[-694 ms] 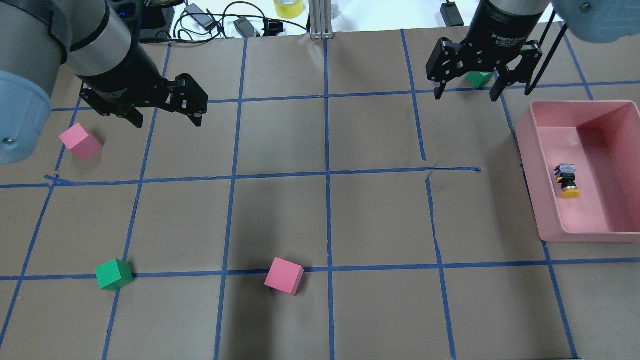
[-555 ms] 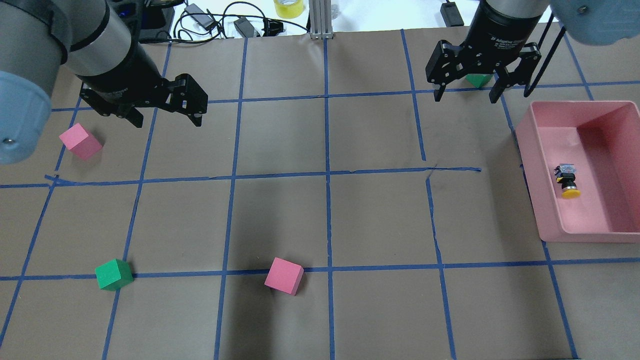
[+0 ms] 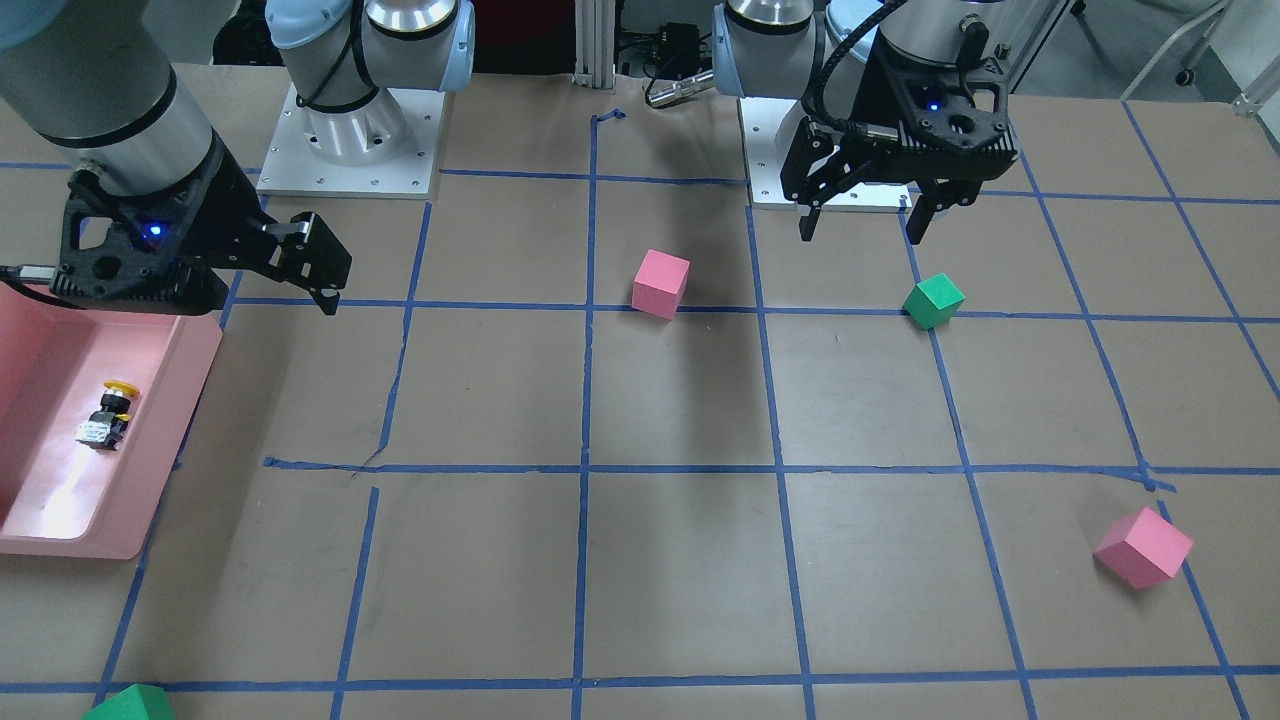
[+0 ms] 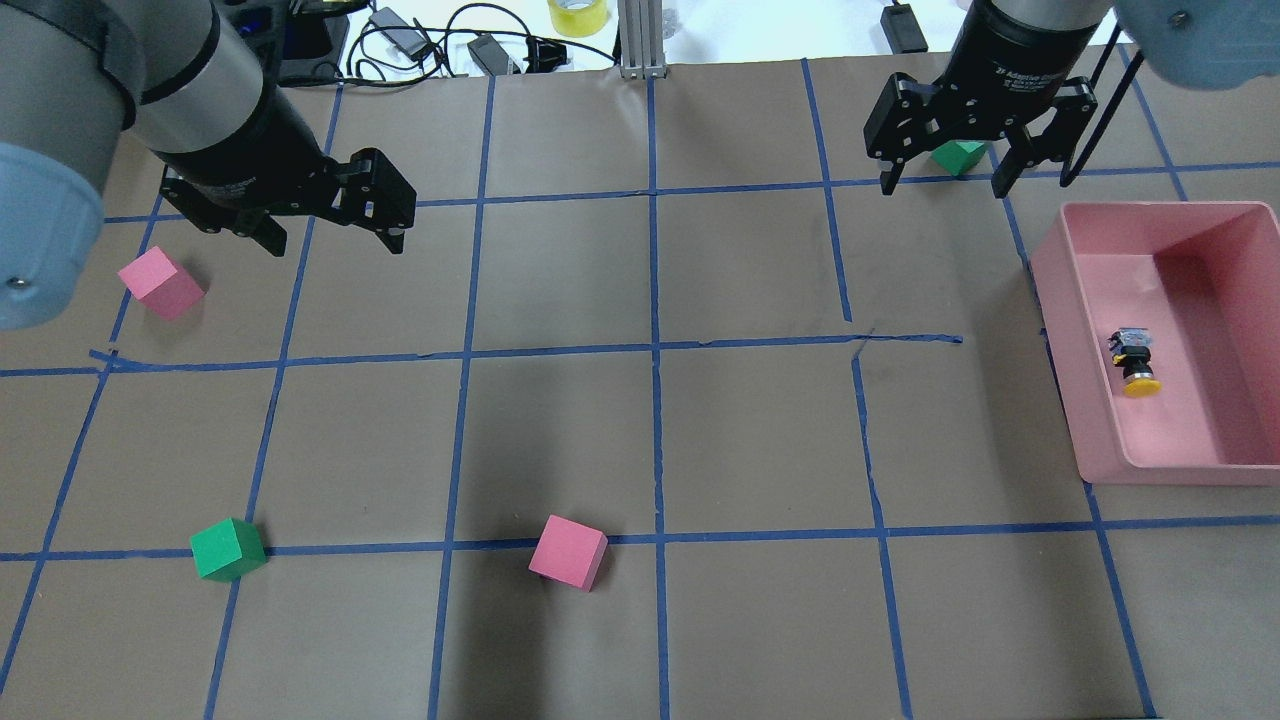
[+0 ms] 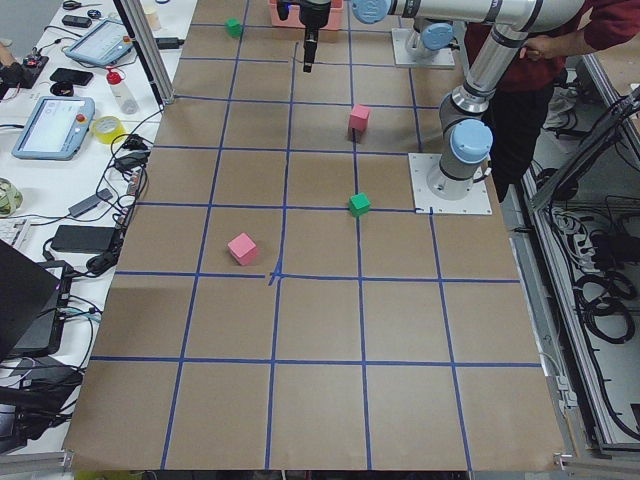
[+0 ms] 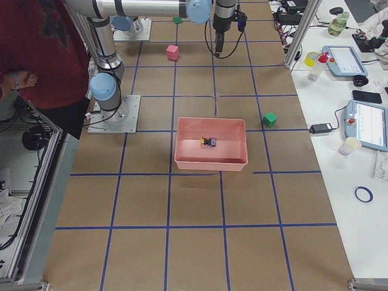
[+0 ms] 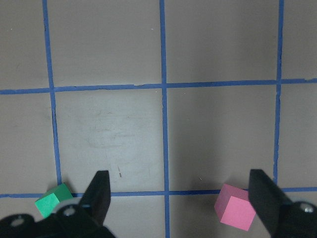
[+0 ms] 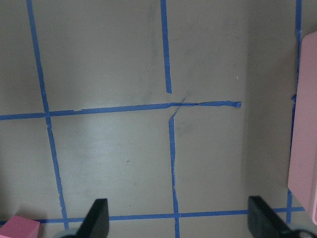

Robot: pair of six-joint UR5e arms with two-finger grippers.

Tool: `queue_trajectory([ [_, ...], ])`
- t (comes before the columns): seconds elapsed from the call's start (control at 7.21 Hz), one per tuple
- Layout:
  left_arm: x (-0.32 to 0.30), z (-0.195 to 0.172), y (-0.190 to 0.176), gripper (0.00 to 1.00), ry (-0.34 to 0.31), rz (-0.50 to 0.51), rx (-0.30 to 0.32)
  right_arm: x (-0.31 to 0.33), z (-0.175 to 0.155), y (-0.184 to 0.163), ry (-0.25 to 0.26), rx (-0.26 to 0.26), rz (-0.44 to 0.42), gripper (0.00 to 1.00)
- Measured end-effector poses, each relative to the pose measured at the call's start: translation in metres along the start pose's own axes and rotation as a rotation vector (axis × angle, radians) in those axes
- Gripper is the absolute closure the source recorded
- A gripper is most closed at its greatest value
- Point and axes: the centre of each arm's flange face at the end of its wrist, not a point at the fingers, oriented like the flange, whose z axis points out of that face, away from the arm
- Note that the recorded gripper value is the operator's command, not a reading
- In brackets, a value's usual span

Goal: Align button upright
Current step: 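Move the right gripper over the pink bin toward the push-button switch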

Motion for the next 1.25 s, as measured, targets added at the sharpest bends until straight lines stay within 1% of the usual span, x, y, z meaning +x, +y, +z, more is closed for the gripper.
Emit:
queue_trajectory([
  [0.28,0.000,0.000,0.000,0.00,0.000,0.000,0.000,0.001,-0.003,0.001,-0.001,-0.003,0.008,0.00],
  [0.55,0.000,0.000,0.000,0.00,0.000,0.000,0.000,0.003,-0.005,0.003,0.016,-0.007,0.016,0.00],
  [0.97,0.000,0.000,0.000,0.00,0.000,0.000,0.000,0.014,-0.009,0.002,0.032,0.013,0.032,0.00],
  [1.11,0.000,0.000,0.000,0.00,0.000,0.000,0.000,0.039,-0.004,-0.004,0.055,0.006,0.069,0.00],
  [1.25,0.000,0.000,0.000,0.00,0.000,0.000,0.000,0.079,0.005,-0.011,0.072,-0.011,0.128,0.00],
])
